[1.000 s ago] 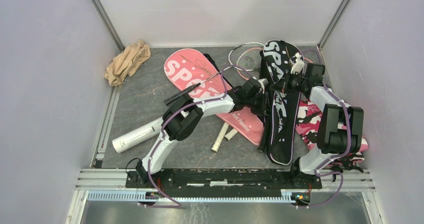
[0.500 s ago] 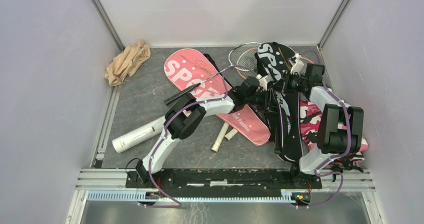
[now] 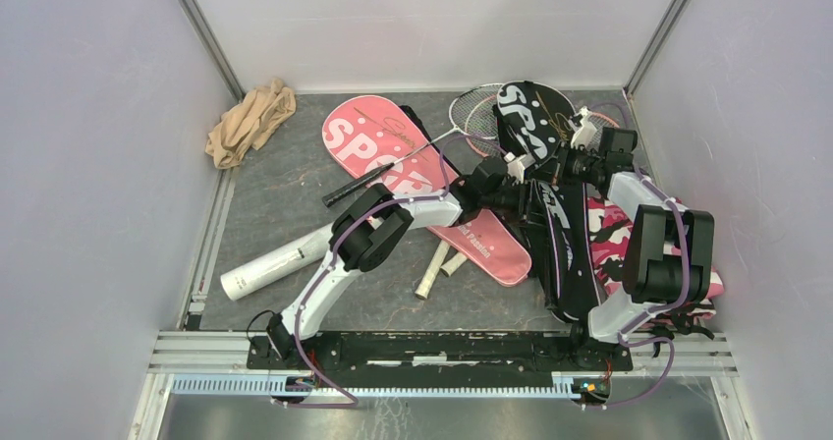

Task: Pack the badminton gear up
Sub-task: Place the racket in the racket bag.

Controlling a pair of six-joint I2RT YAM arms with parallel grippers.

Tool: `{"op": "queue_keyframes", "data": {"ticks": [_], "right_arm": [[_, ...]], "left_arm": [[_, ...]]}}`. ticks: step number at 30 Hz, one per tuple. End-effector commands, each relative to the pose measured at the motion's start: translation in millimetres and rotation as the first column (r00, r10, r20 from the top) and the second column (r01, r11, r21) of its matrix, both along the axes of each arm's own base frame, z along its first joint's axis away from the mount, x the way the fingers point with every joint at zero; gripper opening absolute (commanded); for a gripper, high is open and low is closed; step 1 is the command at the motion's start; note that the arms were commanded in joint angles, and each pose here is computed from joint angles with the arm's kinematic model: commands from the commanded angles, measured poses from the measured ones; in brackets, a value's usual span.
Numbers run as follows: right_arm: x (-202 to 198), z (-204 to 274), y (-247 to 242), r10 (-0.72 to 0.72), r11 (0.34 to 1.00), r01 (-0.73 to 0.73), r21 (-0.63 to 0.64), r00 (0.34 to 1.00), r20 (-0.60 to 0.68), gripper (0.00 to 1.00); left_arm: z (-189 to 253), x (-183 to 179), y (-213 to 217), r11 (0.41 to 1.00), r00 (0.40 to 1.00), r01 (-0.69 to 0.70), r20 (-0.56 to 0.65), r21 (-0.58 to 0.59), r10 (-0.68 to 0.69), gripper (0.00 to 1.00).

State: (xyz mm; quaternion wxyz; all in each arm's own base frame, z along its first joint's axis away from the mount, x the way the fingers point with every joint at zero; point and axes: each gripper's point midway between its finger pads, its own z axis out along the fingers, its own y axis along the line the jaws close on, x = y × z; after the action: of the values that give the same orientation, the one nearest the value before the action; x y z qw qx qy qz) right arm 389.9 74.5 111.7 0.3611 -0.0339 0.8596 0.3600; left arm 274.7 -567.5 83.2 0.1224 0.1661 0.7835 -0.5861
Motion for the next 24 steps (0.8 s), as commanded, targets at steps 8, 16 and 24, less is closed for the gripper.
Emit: {"op": "queue_keyframes", "data": {"ticks": [8, 16, 24], "right_arm": [[-1, 34, 13, 0.007, 0.996, -0.015, 0.084, 0.996, 0.089, 0.00], [-4, 36, 14, -0.027, 0.994, 0.016, 0.107, 0.995, 0.095, 0.00], [-12, 27, 11, -0.039, 0.996, 0.033, 0.079, 0.996, 0.084, 0.00]], "left_arm": [[11, 3, -14, 0.993, 0.999, -0.001, -0.050, -0.120, -0.005, 0.49], [0, -7, -21, 0.991, 0.996, 0.013, -0.088, -0.131, -0.025, 0.50], [-3, -3, -28, 0.988, 0.991, -0.006, -0.132, -0.155, -0.014, 0.51]]}}
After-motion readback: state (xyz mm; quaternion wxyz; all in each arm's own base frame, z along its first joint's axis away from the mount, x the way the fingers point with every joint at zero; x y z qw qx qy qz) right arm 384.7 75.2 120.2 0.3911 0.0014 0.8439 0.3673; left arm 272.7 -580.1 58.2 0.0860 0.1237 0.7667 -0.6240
